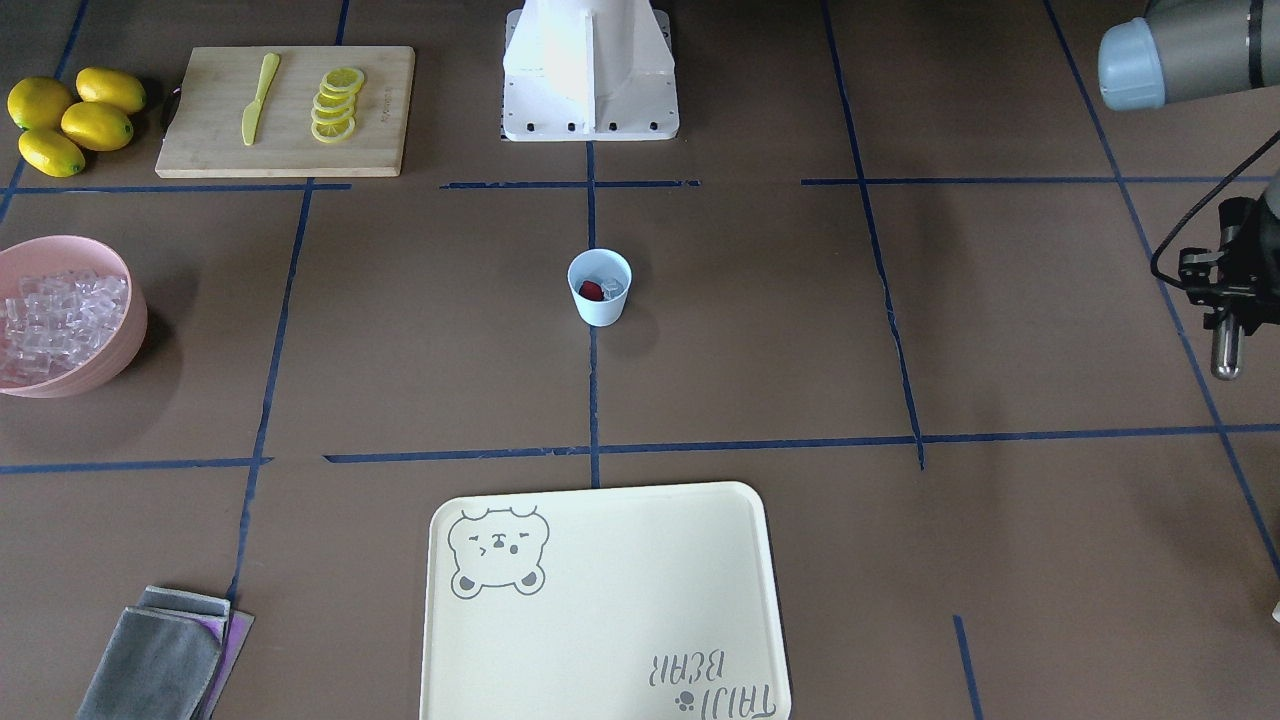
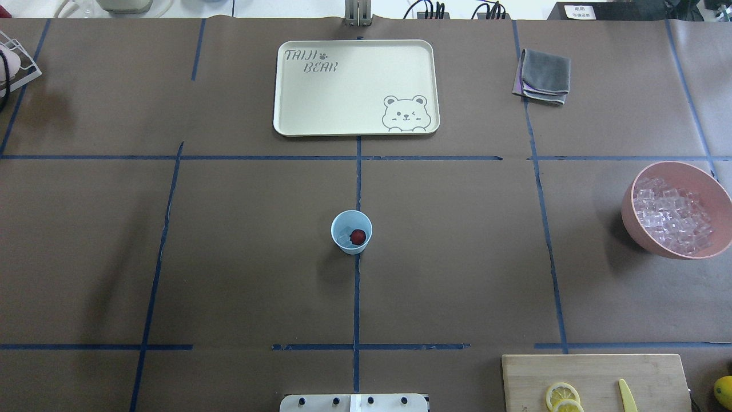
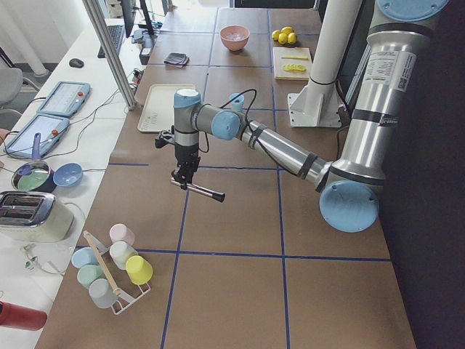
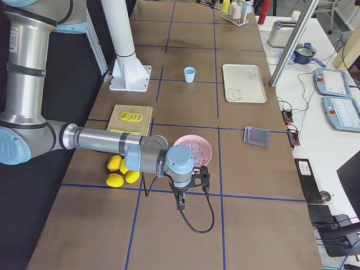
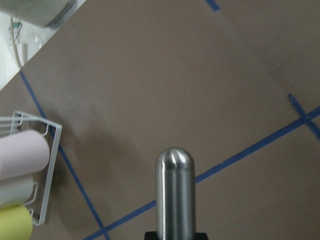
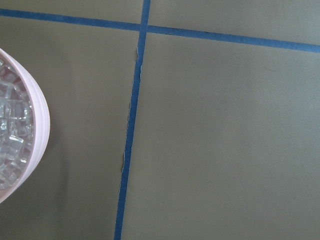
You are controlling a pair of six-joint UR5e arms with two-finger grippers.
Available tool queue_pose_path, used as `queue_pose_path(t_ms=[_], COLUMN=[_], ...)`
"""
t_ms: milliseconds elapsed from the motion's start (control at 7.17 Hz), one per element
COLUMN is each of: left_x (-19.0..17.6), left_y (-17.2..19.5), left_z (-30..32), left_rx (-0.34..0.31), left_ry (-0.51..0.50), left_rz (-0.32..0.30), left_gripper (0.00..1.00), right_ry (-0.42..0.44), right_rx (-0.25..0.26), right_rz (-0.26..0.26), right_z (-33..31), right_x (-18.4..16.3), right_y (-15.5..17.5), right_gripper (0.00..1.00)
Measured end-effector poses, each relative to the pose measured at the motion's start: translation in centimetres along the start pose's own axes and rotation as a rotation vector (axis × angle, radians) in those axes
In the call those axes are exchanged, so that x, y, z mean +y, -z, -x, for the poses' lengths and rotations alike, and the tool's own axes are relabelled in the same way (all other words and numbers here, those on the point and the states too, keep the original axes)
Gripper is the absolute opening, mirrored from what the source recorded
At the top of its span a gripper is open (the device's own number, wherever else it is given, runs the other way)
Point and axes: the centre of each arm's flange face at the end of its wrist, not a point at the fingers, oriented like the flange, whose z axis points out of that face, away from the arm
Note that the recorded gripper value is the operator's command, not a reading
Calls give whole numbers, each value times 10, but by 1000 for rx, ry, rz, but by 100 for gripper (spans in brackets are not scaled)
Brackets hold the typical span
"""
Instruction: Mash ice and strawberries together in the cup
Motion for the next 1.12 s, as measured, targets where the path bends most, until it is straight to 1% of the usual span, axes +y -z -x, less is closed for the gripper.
queue_pose_path(t_ms=[139, 279, 418, 558, 697, 836, 1115], left_x=[28, 53, 69, 78, 84, 90, 94], left_y=[-9, -18, -26, -34, -44, -55, -86], left_z=[29, 46, 54, 57, 60, 61, 55], left_rx=[84, 147, 171, 178, 181, 184, 194], left_ry=[85, 185, 295, 368, 403, 411, 394], left_rz=[30, 56, 72, 70, 60, 51, 39], left_gripper=[6, 6, 6, 6, 6, 6, 6], right_ry=[0, 0, 0, 0, 0, -1, -1], right_rx=[0, 0, 0, 0, 0, 0, 0], right_rz=[0, 0, 0, 0, 0, 1, 1], right_z=[0, 0, 0, 0, 0, 0, 0], right_x=[0, 0, 0, 0, 1, 1, 1], right_y=[0, 0, 0, 0, 0, 0, 0], right_gripper=[100, 99, 100, 100, 100, 99, 99])
